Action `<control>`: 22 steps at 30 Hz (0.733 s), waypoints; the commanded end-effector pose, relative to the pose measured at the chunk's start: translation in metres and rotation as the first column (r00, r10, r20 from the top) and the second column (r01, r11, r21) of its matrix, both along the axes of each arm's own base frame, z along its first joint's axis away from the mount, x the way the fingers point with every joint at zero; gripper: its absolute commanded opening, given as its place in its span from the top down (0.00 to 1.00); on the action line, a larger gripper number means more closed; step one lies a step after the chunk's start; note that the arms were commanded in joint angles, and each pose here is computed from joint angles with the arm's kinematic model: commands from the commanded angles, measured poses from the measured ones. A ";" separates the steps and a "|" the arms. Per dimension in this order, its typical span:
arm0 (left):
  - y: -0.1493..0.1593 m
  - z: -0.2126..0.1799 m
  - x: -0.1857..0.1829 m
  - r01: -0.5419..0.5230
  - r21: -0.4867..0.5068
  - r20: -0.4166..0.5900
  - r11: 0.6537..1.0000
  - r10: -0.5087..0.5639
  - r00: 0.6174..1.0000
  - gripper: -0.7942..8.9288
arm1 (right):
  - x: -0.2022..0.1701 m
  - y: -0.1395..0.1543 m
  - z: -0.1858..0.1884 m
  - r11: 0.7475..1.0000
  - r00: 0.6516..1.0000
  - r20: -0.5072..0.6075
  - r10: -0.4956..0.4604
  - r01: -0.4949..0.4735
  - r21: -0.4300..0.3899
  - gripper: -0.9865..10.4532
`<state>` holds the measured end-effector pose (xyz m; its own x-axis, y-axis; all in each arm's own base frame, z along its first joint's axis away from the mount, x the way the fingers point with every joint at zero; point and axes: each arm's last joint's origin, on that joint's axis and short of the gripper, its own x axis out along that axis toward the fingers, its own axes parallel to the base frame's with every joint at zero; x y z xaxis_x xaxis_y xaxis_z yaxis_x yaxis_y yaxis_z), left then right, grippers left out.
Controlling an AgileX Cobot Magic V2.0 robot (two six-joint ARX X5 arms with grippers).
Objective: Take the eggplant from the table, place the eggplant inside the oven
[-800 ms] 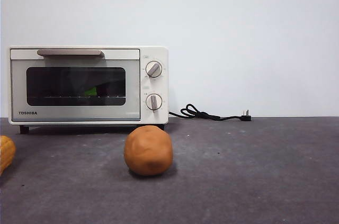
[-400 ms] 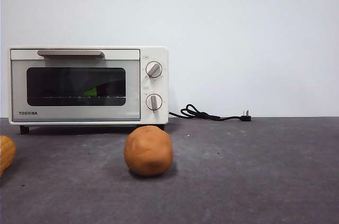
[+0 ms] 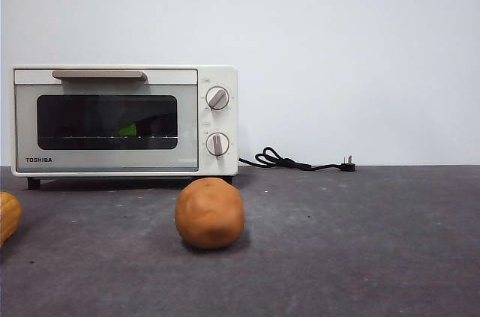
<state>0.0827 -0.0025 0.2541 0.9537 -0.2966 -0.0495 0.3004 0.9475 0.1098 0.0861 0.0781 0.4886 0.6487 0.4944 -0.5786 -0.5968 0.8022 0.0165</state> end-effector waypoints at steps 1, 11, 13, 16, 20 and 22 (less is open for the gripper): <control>0.001 -0.029 0.003 -0.027 0.011 -0.031 1.000 0.027 0.999 0.92 | 0.001 0.001 -0.002 1.000 1.000 -0.016 0.002 -0.002 -0.024 0.91; 0.005 -0.082 0.008 -0.142 0.011 -0.145 0.990 0.142 0.979 0.92 | 0.008 0.007 -0.004 0.999 1.000 -0.029 -0.005 0.004 -0.043 0.91; 0.005 -0.088 0.008 -0.158 0.008 -0.167 0.987 0.157 0.973 0.92 | 0.009 0.009 -0.005 0.999 0.999 -0.034 -0.005 0.004 -0.047 0.91; 0.006 -0.096 0.008 -0.192 -0.007 -0.196 0.981 0.187 0.963 0.92 | 0.011 0.010 -0.006 0.999 0.999 -0.038 -0.006 0.004 -0.052 0.91; 0.006 -0.102 0.008 -0.207 -0.019 -0.210 0.978 0.198 0.957 0.92 | 0.013 0.012 -0.007 0.998 0.999 -0.040 -0.011 0.009 -0.059 0.91; 0.006 -0.102 0.008 -0.203 -0.019 -0.210 0.979 0.195 0.958 0.92 | 0.014 0.013 -0.007 0.998 0.999 -0.042 -0.011 0.009 -0.062 0.91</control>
